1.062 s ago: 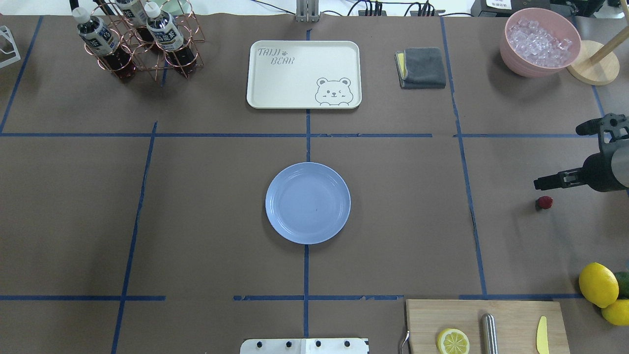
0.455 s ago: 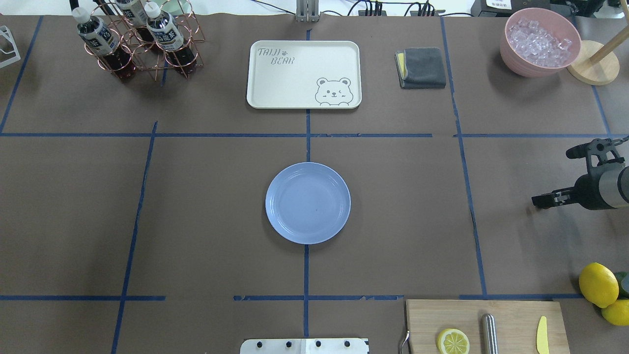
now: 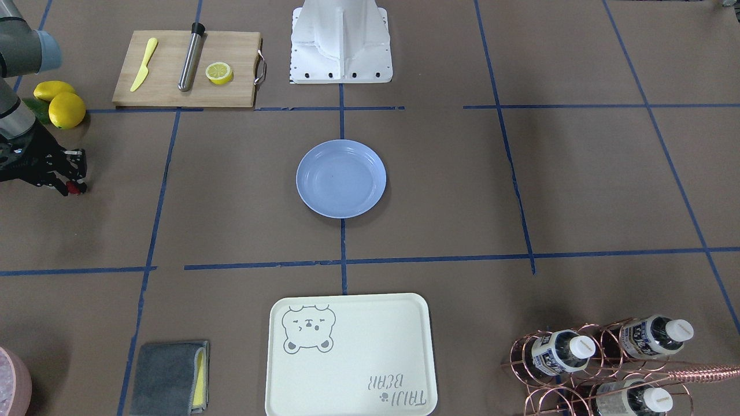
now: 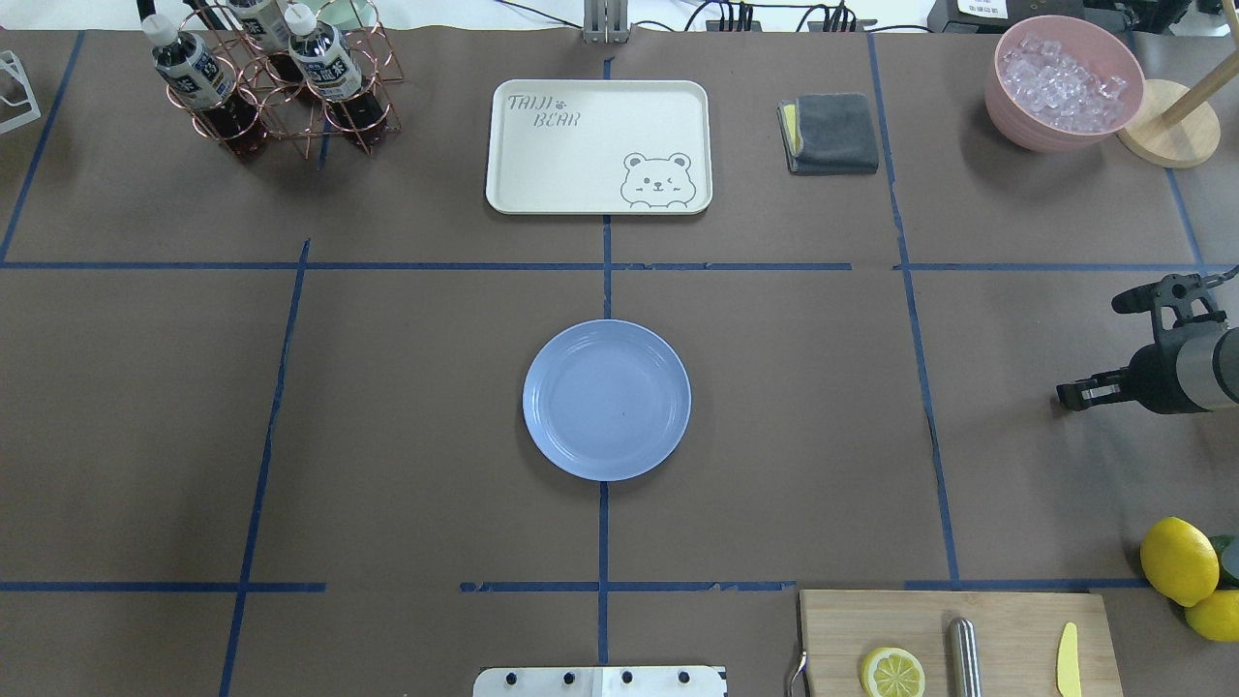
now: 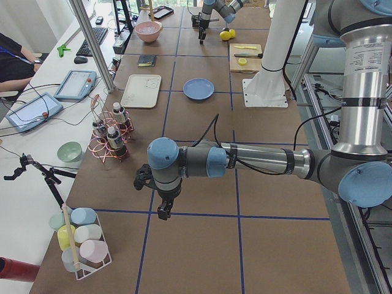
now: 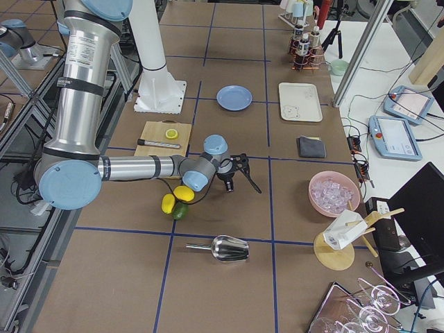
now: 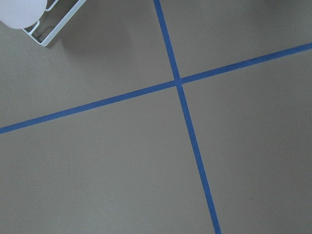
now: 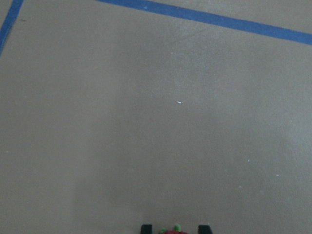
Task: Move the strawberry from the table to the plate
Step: 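Carry the strawberry with the right gripper over the light blue plate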
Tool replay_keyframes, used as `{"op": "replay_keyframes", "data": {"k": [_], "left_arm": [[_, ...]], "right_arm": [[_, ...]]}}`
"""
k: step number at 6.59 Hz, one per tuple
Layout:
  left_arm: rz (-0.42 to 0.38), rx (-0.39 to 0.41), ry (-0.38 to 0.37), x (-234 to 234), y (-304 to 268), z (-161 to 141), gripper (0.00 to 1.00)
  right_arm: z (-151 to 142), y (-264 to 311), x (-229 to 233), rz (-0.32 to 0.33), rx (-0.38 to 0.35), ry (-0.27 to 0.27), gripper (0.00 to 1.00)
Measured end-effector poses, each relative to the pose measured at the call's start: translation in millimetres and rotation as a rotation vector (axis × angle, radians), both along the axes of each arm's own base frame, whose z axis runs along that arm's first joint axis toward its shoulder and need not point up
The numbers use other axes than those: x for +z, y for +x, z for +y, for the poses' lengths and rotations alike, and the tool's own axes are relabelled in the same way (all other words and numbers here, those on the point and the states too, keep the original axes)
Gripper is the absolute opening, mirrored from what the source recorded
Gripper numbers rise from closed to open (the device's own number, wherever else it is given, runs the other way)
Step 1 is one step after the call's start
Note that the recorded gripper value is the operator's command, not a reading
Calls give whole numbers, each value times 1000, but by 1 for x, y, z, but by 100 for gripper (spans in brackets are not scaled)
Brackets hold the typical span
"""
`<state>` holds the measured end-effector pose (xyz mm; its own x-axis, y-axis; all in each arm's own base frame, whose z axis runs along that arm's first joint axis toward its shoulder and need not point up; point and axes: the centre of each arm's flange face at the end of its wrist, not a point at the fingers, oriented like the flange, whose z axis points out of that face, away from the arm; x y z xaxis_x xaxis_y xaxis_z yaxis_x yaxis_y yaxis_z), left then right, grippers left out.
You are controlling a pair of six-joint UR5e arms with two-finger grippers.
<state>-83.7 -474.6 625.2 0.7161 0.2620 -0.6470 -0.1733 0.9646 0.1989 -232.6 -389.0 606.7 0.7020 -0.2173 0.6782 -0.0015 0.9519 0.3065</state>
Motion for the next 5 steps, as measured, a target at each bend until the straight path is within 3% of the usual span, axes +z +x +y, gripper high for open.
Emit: {"op": "replay_keyframes", "data": {"k": [2, 5], "left_arm": [[0, 0, 3, -1, 0, -1, 100], [0, 1, 10, -5, 1, -3, 100]], "right_arm": [[-10, -16, -39, -42, 7, 8, 0], [-41, -143, -213, -94, 112, -106, 0]]}}
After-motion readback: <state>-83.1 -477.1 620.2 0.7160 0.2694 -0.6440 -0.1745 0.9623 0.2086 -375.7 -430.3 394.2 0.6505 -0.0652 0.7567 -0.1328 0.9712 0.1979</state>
